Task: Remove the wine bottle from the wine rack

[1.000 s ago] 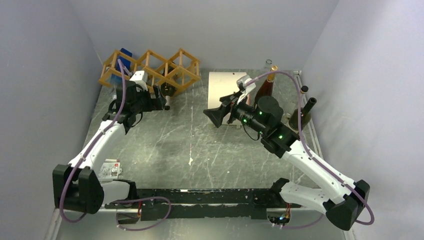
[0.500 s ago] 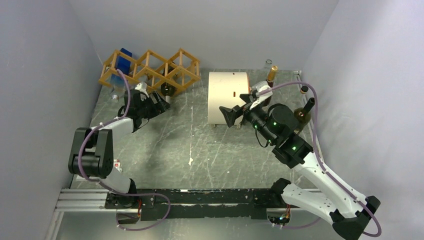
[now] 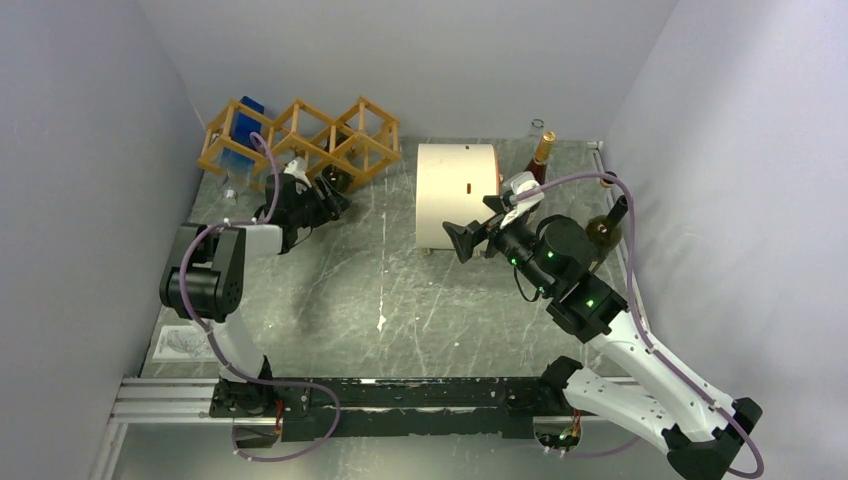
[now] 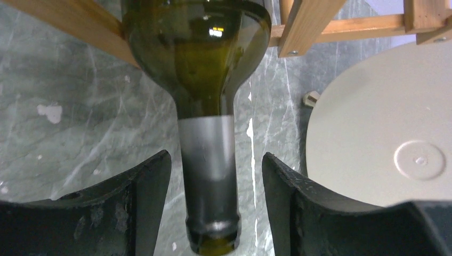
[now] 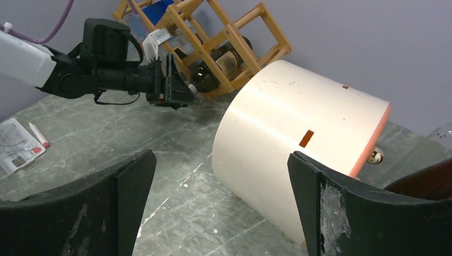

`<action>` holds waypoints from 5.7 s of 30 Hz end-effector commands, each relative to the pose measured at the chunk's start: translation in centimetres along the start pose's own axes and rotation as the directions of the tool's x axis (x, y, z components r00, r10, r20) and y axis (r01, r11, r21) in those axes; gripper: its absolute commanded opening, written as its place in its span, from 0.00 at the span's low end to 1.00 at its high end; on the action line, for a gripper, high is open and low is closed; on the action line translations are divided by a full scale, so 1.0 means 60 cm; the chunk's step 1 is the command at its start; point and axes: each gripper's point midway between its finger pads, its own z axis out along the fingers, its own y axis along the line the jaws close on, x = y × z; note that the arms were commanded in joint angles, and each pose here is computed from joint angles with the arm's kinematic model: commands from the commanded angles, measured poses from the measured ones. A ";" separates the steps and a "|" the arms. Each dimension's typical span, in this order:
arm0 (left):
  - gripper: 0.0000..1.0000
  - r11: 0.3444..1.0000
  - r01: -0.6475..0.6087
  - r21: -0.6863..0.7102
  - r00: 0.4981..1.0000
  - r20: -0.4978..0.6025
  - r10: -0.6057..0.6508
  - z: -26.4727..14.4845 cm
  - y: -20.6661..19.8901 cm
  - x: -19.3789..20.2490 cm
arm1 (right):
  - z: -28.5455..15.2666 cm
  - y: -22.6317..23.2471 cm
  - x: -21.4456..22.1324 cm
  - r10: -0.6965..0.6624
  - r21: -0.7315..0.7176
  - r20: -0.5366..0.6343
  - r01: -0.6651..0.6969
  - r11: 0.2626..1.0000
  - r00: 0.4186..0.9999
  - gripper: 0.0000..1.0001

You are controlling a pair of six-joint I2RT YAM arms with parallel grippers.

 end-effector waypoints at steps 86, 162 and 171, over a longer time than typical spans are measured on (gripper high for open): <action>0.07 0.995 0.094 0.027 0.992 -0.091 -0.091 -0.349 -0.120 0.080 | 0.075 0.095 -0.040 0.075 -0.089 0.020 -0.072 0.993 0.997 1.00; 0.16 0.941 -0.338 0.011 0.901 -0.287 0.327 -0.450 -0.177 0.012 | 0.314 0.429 0.241 -0.160 -0.608 -0.131 0.048 0.792 0.978 0.80; 0.71 0.907 -0.388 0.165 0.897 -0.157 0.412 -0.475 -0.242 -0.009 | 0.272 0.396 0.220 -0.053 -0.537 -0.150 -0.036 0.843 0.987 0.22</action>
